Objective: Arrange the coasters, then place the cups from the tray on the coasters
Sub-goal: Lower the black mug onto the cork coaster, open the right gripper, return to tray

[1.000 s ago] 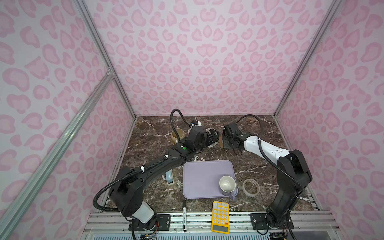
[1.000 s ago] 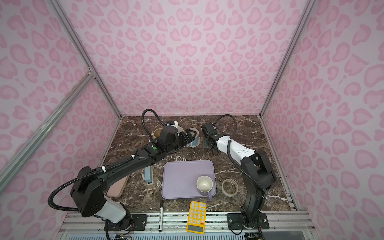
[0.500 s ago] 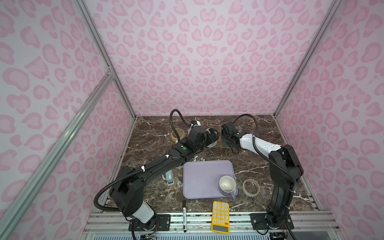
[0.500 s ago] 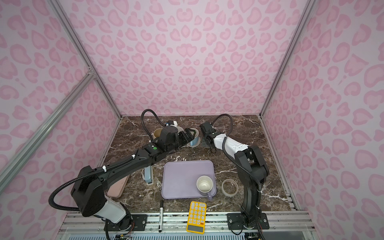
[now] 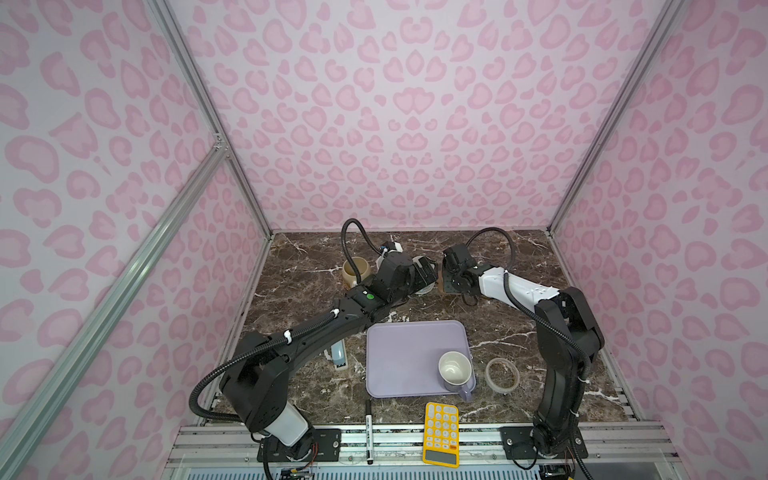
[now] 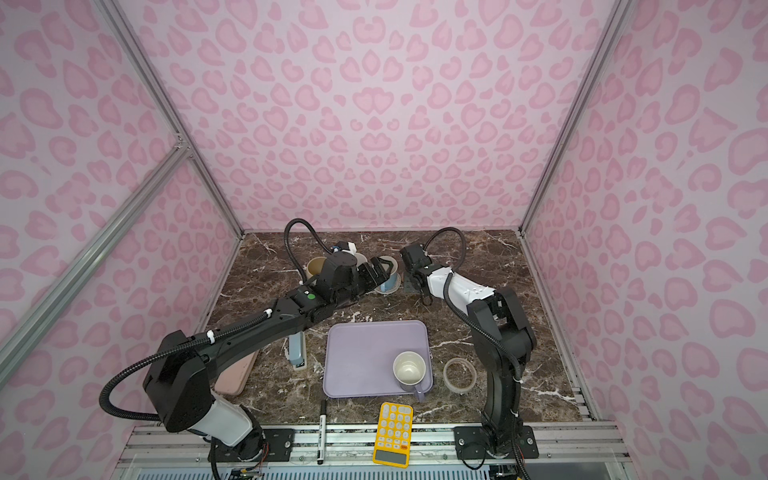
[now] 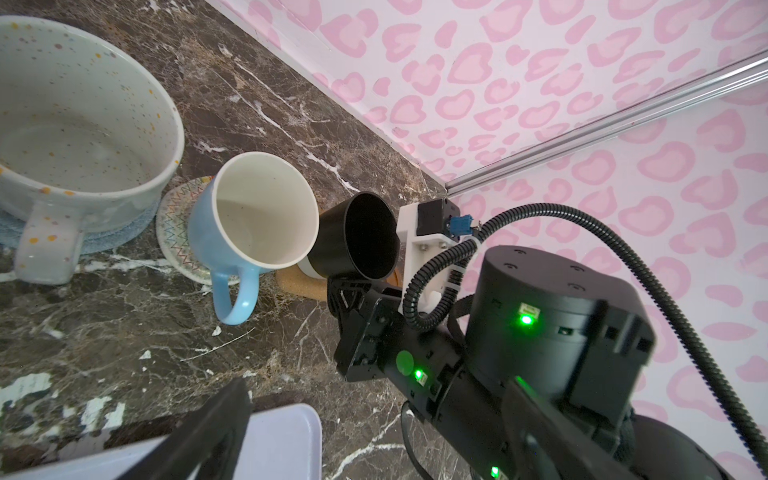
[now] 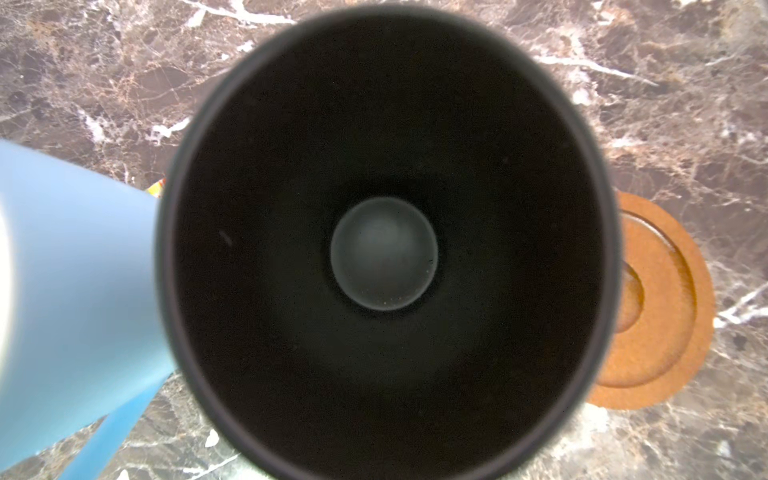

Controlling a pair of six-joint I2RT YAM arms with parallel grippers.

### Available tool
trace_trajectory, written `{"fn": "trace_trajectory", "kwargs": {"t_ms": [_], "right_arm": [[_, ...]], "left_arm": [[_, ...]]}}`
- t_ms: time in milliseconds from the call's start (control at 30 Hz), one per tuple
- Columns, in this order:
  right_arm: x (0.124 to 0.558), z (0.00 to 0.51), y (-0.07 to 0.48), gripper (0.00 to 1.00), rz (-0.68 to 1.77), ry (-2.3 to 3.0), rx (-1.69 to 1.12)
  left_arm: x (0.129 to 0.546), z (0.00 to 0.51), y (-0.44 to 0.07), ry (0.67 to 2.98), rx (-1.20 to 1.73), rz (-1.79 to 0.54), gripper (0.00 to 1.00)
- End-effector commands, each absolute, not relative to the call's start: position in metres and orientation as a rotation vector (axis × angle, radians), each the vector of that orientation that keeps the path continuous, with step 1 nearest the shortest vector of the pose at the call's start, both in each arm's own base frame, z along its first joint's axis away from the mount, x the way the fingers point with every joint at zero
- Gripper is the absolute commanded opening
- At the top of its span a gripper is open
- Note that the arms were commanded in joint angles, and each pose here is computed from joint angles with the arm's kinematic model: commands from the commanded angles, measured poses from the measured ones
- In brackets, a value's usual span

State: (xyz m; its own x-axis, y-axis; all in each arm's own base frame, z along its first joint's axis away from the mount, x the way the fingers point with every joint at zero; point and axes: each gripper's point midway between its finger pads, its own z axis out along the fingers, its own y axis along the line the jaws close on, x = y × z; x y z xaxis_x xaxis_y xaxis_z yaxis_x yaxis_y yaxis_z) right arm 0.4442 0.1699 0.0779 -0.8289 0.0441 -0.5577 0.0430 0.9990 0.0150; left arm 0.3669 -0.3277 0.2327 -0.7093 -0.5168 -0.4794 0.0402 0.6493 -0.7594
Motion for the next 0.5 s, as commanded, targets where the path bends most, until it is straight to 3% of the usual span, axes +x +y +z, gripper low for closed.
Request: {"fn": "trace_trajectory", "kwargs": {"t_ms": [0,200,467], "right_arm": [[0.444,0.075,0.160,0.10,-0.048,2.549,0.075],[0.444,0.076,0.160,0.41,-0.016,2.573,0.055],[0.432,0.107,0.157,0.50,0.029,2.548,0.063]], "left_arm": [[0.370,0.240,-0.332,2.141,-0.364,-1.046,0.97],[0.371,0.240,-0.333,2.145,-0.360,-1.043,0.97],[0.363,0.245,-0.326,2.138,-0.322,-1.025,0.97]]}}
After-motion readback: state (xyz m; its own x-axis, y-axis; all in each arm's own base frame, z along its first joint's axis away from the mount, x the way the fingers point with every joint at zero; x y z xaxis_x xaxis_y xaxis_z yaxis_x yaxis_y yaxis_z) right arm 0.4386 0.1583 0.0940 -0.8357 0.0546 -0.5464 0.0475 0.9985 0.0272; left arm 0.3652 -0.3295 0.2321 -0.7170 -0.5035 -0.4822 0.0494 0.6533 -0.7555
